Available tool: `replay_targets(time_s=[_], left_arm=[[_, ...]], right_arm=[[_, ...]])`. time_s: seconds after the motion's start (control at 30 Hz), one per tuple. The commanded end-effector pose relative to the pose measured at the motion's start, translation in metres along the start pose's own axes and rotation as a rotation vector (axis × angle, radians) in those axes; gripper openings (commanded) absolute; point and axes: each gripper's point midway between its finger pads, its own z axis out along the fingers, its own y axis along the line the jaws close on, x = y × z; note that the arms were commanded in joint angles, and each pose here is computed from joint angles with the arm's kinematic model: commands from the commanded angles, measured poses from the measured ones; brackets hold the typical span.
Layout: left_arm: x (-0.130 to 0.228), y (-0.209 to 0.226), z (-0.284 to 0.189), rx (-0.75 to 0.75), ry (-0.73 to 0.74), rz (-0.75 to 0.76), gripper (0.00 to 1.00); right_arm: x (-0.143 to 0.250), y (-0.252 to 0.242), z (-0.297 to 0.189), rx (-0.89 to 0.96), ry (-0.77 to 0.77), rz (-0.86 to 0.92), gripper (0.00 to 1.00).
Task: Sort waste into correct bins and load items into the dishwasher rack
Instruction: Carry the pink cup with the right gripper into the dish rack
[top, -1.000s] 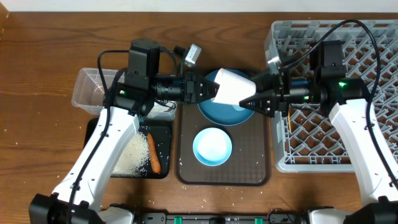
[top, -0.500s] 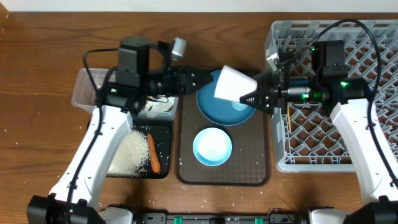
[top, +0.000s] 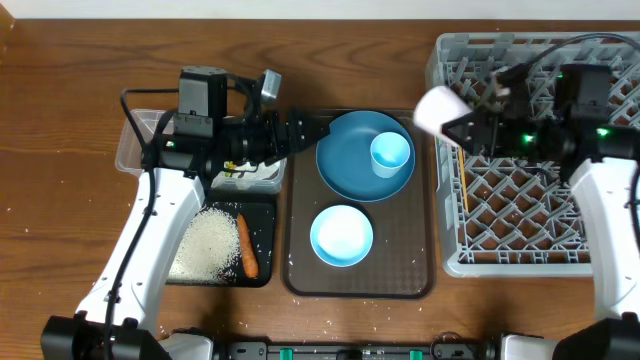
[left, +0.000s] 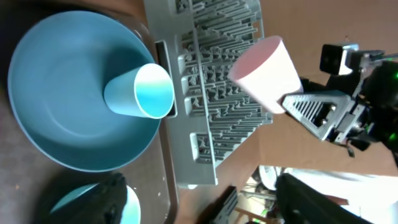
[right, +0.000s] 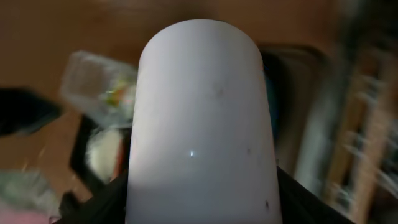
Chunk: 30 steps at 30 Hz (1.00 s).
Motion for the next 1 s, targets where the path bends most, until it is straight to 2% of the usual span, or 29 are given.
replay_targets(time_s=[0.0, 0.1, 0.27, 0.57, 0.7, 0.8, 0.83, 0.97], left_arm=[[-0.001, 0.002, 0.000, -0.007, -0.003, 0.015, 0.85], [-0.001, 0.002, 0.000, -0.007, -0.003, 0.015, 0.88], [-0.001, 0.002, 0.000, -0.007, -0.003, 0.015, 0.92], [-0.001, 0.002, 0.000, -0.007, -0.003, 0.015, 0.94], [-0.001, 0.002, 0.000, -0.007, -0.003, 0.015, 0.94], [-0.001, 0.002, 0.000, -0.007, -0.003, 0.015, 0.95], [-0.001, 0.002, 0.000, -0.007, -0.003, 0.015, 1.00], [-0.001, 0.002, 0.000, -0.007, -0.003, 0.015, 1.00]], right_arm=[[-0.020, -0.023, -0.030, 0.233, -0.063, 0.054, 0.46], [-0.026, -0.038, -0.056, 0.411, -0.075, 0.079, 0.46], [-0.028, -0.054, -0.084, 0.594, -0.089, 0.106, 0.46], [-0.028, -0.074, -0.071, 0.632, -0.044, 0.113, 0.47], [-0.027, -0.084, -0.059, 0.630, -0.004, 0.100, 0.41], [-0.028, -0.090, -0.052, 0.631, 0.013, 0.097, 0.41], [-0.028, -0.092, -0.049, 0.631, 0.018, 0.097, 0.41], [-0.027, -0.103, -0.040, 0.637, 0.042, 0.108, 0.41]])
